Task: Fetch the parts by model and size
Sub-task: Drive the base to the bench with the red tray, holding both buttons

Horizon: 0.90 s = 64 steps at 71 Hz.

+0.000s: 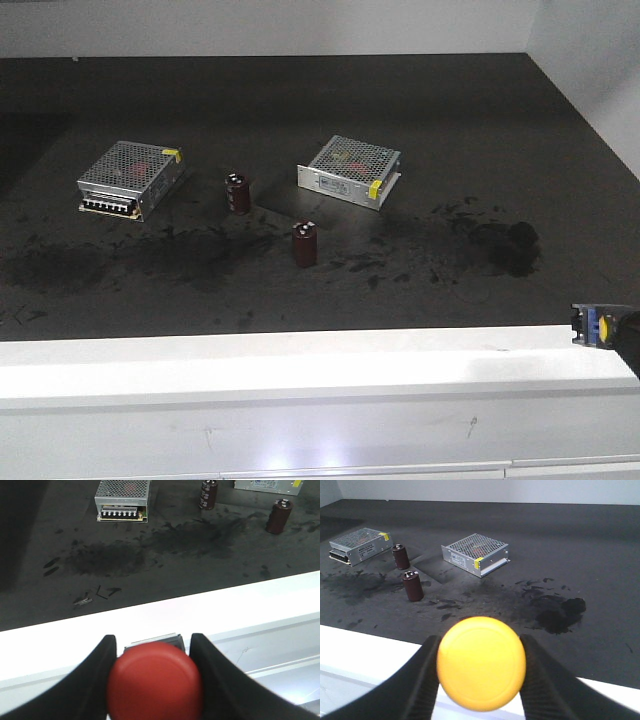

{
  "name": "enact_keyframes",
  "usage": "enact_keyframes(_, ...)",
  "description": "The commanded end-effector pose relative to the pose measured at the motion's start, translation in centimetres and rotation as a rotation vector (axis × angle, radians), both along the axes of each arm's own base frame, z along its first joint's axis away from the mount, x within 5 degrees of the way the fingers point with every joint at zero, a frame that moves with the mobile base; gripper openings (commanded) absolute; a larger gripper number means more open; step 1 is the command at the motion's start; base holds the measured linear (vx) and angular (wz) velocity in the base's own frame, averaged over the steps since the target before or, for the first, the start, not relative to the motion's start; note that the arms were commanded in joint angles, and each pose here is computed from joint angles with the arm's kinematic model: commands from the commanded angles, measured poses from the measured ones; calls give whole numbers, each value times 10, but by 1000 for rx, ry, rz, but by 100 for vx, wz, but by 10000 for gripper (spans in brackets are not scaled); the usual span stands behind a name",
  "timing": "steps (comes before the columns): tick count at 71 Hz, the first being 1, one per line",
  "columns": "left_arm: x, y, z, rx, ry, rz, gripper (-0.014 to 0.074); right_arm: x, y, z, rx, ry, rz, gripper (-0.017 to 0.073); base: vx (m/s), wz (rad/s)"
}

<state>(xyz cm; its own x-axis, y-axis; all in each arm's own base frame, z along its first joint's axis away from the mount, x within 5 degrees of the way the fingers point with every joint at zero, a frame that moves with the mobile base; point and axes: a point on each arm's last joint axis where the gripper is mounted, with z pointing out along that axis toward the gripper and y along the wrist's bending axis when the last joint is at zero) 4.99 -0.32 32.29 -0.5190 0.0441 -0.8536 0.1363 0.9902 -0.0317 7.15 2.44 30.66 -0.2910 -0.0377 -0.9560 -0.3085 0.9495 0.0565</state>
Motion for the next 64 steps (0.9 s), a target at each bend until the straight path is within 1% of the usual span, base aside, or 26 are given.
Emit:
enact_keyframes(1, 3, -1, 12, -15, -75, -10, 3, 2, 0, 15, 15, -95, -2, -10, 0, 0)
enact_keyframes(22, 3, -1, 12, -15, -75, -10, 3, 2, 0, 15, 15, -95, -2, -10, 0, 1)
enact_keyframes(36, 4, -1, 12, -14, -76, -9, 3, 2, 0, 15, 15, -95, -2, -10, -4, 16)
enact_keyframes(50, 4, -1, 12, -13, -76, -9, 3, 2, 0, 15, 15, -95, -2, -10, -10, 43)
enact_keyframes(64, 4, -1, 12, -13, -76, -9, 3, 2, 0, 15, 15, -95, -2, -10, -12, 74)
